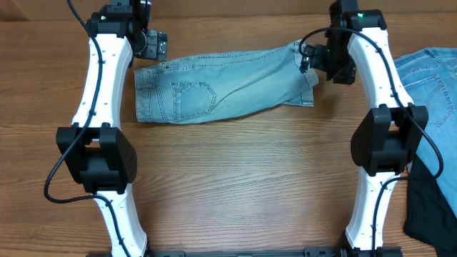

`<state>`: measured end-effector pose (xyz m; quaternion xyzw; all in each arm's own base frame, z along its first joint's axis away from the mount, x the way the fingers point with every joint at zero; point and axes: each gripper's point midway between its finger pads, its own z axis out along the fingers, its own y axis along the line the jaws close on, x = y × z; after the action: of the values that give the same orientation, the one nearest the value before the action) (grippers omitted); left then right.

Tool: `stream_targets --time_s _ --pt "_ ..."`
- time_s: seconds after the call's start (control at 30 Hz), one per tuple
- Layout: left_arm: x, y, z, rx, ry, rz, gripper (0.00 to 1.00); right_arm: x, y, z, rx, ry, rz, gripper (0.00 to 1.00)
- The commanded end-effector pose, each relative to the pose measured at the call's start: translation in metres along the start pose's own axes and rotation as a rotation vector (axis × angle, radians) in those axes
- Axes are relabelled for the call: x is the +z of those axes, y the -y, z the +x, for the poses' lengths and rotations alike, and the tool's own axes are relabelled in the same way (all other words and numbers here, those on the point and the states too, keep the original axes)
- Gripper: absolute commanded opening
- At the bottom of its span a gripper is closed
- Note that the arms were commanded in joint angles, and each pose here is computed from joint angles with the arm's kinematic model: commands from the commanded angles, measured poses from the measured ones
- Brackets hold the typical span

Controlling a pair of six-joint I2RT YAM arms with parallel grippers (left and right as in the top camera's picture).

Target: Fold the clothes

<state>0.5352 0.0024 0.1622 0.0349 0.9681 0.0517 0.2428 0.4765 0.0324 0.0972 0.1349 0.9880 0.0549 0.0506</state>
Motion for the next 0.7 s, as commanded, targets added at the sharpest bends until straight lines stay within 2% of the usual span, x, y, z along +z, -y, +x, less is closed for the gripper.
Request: stream_targets --time_s 0.0,0.07,0.13,0.17,0.27,0.33,0.43,0.53,0.57,0.67 --pt "0.04 0.01 0.025 0.042 -0.092 0.115 0.94 -0.004 0.007 -0.001 0.009 -0.004 0.014 1.0" --pt "0.057 0.01 0.038 -0.03 -0.149 0.136 0.89 -0.005 0.013 -0.001 0.012 -0.006 0.031 1.0" --pt "0.072 0.006 0.055 -0.106 -0.215 0.134 0.76 -0.005 0.016 0.0 0.014 -0.01 0.044 1.0" --pt "0.078 0.005 0.061 -0.132 -0.241 0.145 0.73 -0.005 0.018 0.0 0.014 -0.011 0.054 1.0" --pt "0.082 0.004 0.07 -0.181 -0.274 0.179 0.71 -0.005 0.021 0.0 0.014 -0.008 0.072 1.0" --pt "0.082 -0.002 0.072 -0.248 -0.284 0.167 0.75 -0.005 0.021 0.0 0.014 -0.007 0.071 1.0" --pt "0.081 -0.007 0.079 -0.319 -0.318 0.164 0.75 -0.005 0.021 0.0 0.013 -0.007 0.071 0.98" --pt "0.08 -0.007 0.081 -0.336 -0.328 0.174 0.74 -0.004 0.015 0.001 -0.058 -0.014 0.053 0.64" --pt "0.08 -0.007 0.081 -0.341 -0.328 0.173 0.74 -0.003 0.008 0.003 -0.102 -0.02 0.031 0.57" --pt "0.08 -0.007 0.08 -0.347 -0.325 0.173 0.75 0.001 -0.006 0.004 -0.185 -0.009 0.017 0.57"
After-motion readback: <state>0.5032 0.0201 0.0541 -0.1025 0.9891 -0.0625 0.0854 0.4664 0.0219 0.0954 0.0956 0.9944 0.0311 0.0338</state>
